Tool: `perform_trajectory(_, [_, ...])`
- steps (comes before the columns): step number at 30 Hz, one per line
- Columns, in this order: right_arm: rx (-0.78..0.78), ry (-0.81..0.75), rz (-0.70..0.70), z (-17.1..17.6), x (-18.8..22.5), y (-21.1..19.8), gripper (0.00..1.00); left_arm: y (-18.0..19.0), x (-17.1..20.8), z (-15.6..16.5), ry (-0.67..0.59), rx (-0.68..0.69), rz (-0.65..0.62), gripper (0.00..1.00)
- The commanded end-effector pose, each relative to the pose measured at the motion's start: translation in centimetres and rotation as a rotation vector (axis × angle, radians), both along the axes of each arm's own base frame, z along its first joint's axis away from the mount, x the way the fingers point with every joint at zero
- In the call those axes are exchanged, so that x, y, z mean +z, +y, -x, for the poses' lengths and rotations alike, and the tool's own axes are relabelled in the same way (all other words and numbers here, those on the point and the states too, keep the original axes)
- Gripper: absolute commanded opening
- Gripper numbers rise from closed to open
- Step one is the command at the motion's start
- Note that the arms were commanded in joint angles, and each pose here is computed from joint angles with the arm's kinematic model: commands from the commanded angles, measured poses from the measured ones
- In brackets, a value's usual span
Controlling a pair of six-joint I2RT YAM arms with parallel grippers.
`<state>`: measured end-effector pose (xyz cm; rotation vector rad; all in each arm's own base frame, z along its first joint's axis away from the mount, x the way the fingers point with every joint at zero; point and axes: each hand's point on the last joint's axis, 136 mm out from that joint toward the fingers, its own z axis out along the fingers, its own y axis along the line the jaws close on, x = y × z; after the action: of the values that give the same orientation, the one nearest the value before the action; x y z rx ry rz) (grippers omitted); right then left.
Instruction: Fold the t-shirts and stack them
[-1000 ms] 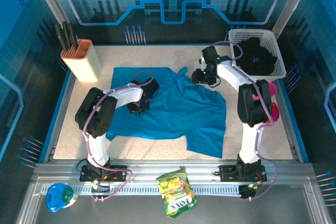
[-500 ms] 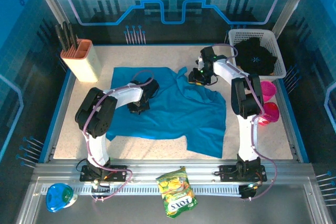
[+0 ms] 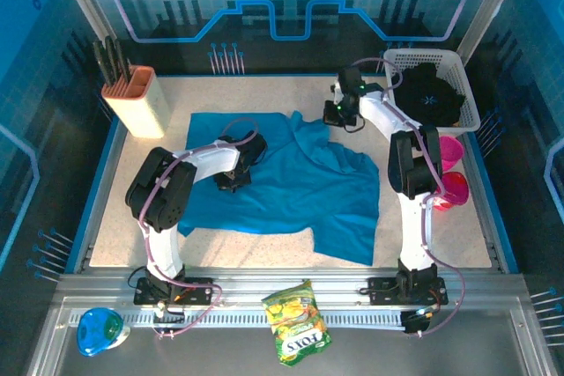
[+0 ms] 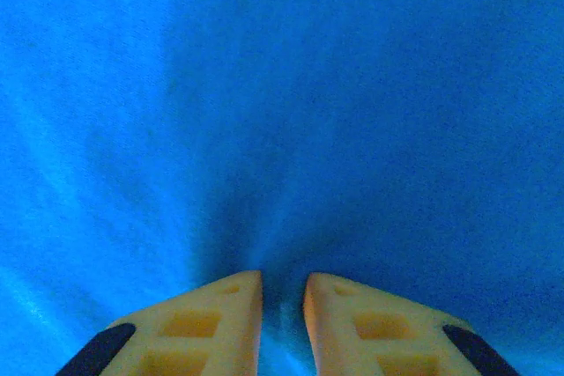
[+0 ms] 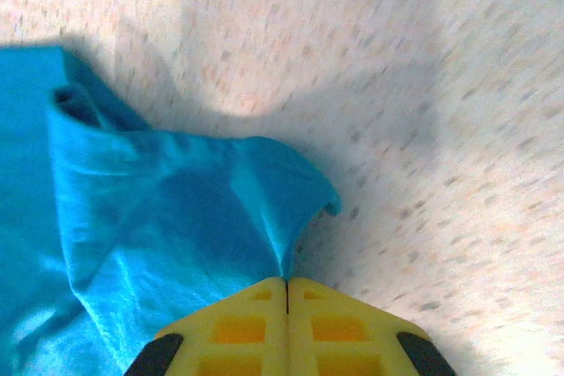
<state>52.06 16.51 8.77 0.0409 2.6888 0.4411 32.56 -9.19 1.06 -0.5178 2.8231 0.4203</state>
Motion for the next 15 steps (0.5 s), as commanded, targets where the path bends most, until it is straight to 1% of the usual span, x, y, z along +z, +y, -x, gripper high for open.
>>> perform_trajectory(1, [-0.050,-0.100,0.192,-3.1,0.8,-4.1,0.00,-0.3,-2.3,2.5,0.105,-0.002,0.039,0.23])
perform_trajectory(6, [-0.125,-0.253,0.372,-7.9,2.8,-7.6,0.00,-0.5,-2.2,2.8,0.107,-0.010,0.044,0.23])
perform_trajectory(10, [-0.163,-0.400,0.497,-12.0,3.7,-9.2,0.00,-0.7,-2.0,2.7,0.106,-0.026,0.045,0.24])
perform_trajectory(12, [-0.184,-0.466,0.544,-13.5,4.1,-9.7,0.00,-0.8,-1.9,2.6,0.107,-0.031,0.044,0.23])
perform_trajectory(15, [-0.239,-0.554,0.600,-14.7,5.3,-10.6,0.00,-1.0,-1.8,2.4,0.106,-0.039,0.044,0.24])
